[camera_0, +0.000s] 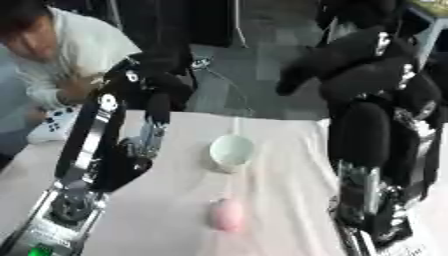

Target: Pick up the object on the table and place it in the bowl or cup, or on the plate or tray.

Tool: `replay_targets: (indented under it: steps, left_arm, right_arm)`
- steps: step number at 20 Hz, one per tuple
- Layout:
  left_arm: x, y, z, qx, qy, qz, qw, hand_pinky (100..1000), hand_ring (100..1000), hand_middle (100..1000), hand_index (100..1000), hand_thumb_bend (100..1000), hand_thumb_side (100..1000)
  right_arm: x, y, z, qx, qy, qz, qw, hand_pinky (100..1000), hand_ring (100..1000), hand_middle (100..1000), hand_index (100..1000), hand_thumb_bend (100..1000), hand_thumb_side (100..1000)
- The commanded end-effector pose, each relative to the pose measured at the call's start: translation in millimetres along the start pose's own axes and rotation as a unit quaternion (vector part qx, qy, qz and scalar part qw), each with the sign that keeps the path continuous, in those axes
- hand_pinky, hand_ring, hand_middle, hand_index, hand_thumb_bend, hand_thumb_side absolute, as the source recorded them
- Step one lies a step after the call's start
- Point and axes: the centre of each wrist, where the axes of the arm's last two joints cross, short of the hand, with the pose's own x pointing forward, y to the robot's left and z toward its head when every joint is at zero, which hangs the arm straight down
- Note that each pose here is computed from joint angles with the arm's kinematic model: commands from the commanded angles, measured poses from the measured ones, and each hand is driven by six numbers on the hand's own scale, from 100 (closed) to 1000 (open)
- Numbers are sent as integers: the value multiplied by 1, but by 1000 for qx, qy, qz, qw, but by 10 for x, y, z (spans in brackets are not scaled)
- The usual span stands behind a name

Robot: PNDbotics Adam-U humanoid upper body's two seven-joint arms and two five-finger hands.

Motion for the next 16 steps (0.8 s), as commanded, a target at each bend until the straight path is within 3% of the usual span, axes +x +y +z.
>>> replay_targets:
  steps: [1, 3, 7, 10, 16]
  left_arm:
    - [29, 86, -44, -18, -6, -37, 999, 765, 711, 864, 890, 181, 644]
    - [18, 103, -25, -47, 6, -66, 997, 783, 717, 874, 907, 241, 631]
    - [-84, 180, 17, -141, 55, -111, 982, 785, 710, 861, 905, 445, 568]
    - [-264, 243, 4, -217, 88, -124, 964, 782, 728, 867, 913, 638, 457]
    - [-540, 351, -83, -323, 125, -132, 929, 792, 731, 891, 938, 704, 409]
  right_arm:
    - [5, -3, -31, 7, 10, 14, 1000, 496, 617, 627, 641, 100, 416]
    - [4, -6, -32, 6, 13, 19, 1000, 495, 616, 626, 640, 100, 416]
    - [4, 5, -11, 3, 16, 19, 1000, 497, 614, 624, 641, 100, 412]
    - [16, 9, -3, -2, 16, 17, 1000, 497, 613, 622, 639, 100, 408]
    - [31, 19, 7, -2, 17, 11, 1000, 497, 613, 622, 639, 100, 409]
